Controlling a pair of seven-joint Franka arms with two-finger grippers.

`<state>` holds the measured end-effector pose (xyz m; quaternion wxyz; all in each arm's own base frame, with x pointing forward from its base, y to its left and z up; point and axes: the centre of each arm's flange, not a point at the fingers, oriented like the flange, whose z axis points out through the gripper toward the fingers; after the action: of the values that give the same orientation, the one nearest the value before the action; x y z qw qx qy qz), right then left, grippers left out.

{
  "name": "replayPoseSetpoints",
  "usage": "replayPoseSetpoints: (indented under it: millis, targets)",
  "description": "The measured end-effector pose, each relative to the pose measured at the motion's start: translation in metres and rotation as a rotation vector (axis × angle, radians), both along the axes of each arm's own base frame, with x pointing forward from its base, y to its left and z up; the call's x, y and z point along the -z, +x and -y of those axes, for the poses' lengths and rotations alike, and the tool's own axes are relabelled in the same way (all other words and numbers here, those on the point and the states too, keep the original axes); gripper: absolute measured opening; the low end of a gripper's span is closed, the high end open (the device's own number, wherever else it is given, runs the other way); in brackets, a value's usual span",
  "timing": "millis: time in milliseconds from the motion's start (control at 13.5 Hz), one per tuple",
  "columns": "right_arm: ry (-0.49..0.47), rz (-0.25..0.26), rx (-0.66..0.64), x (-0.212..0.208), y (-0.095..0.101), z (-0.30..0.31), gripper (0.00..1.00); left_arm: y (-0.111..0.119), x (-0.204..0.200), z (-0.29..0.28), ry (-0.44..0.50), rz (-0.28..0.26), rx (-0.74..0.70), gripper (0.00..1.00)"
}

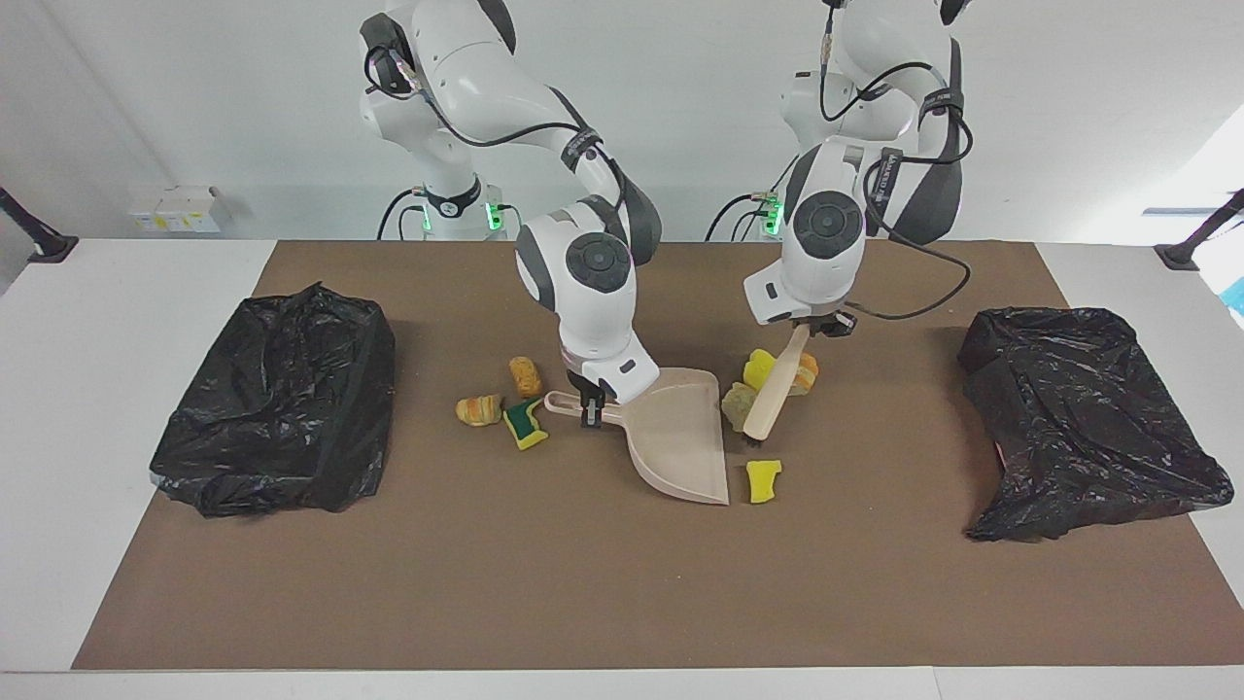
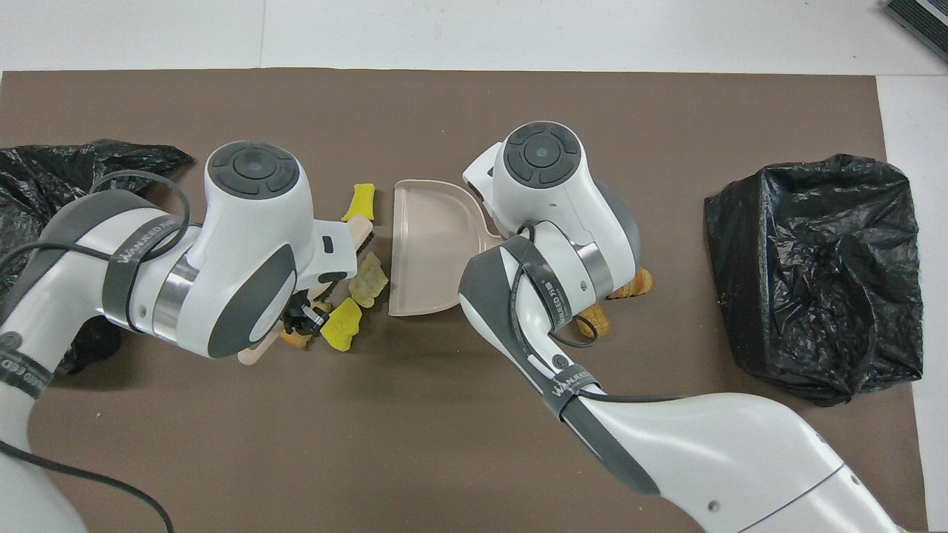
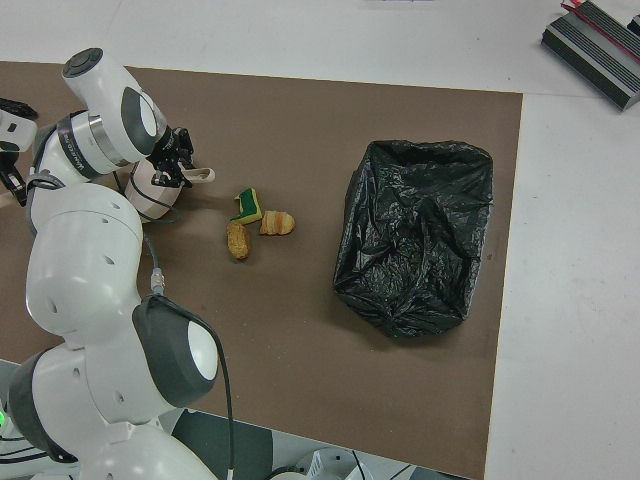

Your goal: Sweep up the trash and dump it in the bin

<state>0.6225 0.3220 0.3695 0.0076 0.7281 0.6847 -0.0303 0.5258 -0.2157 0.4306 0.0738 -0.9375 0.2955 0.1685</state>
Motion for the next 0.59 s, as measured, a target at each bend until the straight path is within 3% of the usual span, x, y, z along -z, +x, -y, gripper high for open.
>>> replayPoseSetpoints:
  millis: [296, 592]
  targets:
    - [0.000, 0.000, 0.000, 0.000, 0.000, 0.000, 0.33, 0.006, -0.024, -0.062, 0.027, 0.061, -0.223, 0.26]
    - [0.000, -0.001, -0.018, 0.000, 0.000, 0.001, 0.33, -0.028, 0.012, -0.097, 0.111, 0.101, -0.530, 0.26]
